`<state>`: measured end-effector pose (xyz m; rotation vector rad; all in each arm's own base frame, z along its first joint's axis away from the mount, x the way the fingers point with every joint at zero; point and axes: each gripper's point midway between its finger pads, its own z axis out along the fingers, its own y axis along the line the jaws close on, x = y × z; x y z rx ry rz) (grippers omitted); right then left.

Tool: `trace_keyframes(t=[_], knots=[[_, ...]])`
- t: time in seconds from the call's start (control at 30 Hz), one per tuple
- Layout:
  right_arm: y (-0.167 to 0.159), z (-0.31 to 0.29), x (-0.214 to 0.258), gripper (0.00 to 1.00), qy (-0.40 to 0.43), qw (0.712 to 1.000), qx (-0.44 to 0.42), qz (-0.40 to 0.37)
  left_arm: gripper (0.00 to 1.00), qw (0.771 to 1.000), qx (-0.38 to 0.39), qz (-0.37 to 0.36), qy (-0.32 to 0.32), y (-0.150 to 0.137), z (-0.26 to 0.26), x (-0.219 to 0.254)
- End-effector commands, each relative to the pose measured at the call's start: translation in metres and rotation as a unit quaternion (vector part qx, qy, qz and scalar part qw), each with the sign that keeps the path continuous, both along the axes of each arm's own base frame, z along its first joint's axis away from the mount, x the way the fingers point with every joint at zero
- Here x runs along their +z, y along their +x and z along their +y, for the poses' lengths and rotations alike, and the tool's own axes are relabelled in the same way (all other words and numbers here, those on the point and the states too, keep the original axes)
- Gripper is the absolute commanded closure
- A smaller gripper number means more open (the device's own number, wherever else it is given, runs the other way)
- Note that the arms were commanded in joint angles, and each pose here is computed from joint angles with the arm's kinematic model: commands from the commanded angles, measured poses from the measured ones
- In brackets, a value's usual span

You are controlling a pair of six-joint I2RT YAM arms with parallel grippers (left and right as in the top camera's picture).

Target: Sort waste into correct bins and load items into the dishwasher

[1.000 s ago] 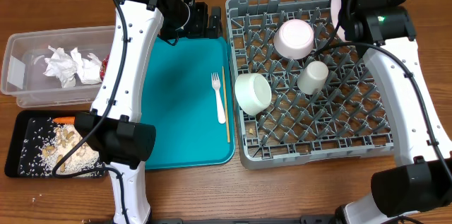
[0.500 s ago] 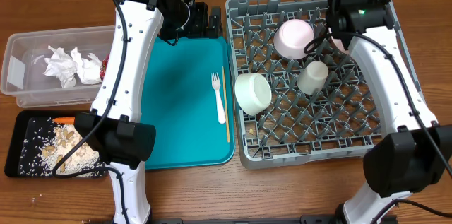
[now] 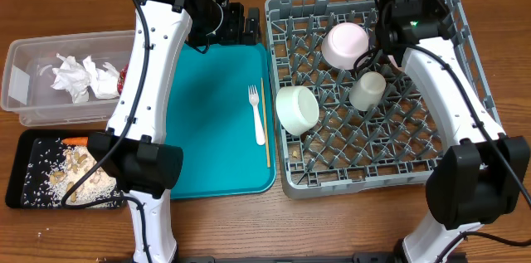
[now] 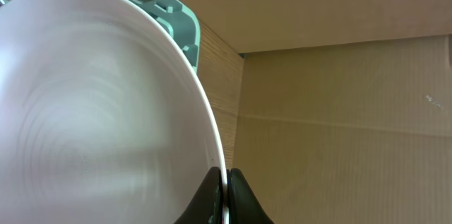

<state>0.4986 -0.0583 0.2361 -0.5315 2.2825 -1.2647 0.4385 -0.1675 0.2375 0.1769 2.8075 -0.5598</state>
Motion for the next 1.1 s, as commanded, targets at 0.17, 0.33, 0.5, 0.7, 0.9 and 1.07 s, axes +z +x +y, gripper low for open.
trace_keyframes(t=[0.17, 0.33, 0.5, 0.7, 0.9, 1.07], knots=[[0.0, 0.001, -0.003, 0.96, 0.035, 0.999, -0.022, -0.034, 0.0, 0.999, -0.008, -0.033, -0.013, -0.004, -0.003, 0.026], [-0.001, 0.006, -0.01, 0.94, 0.054, 0.998, -0.016, -0.029, 0.0, 0.999, -0.008, -0.033, -0.013, -0.004, -0.003, 0.026], [0.0, 0.014, -0.01, 0.67, 0.062, 0.997, -0.014, -0.034, 0.0, 0.999, -0.008, -0.033, -0.013, -0.004, -0.003, 0.026], [0.001, 0.031, -0.01, 0.3, 0.063, 0.997, 0.004, -0.033, 0.0, 0.999, -0.008, -0.033, -0.013, -0.004, -0.003, 0.026], [0.002, 0.051, -0.01, 0.27, 0.063, 0.997, 0.023, -0.033, 0.0, 0.999, -0.008, -0.033, -0.013, -0.004, -0.003, 0.026], [0.003, 0.088, 0.002, 0.23, 0.09, 0.992, 0.049, -0.07, 0.0, 0.999, -0.008, -0.033, -0.013, -0.004, -0.003, 0.026]])
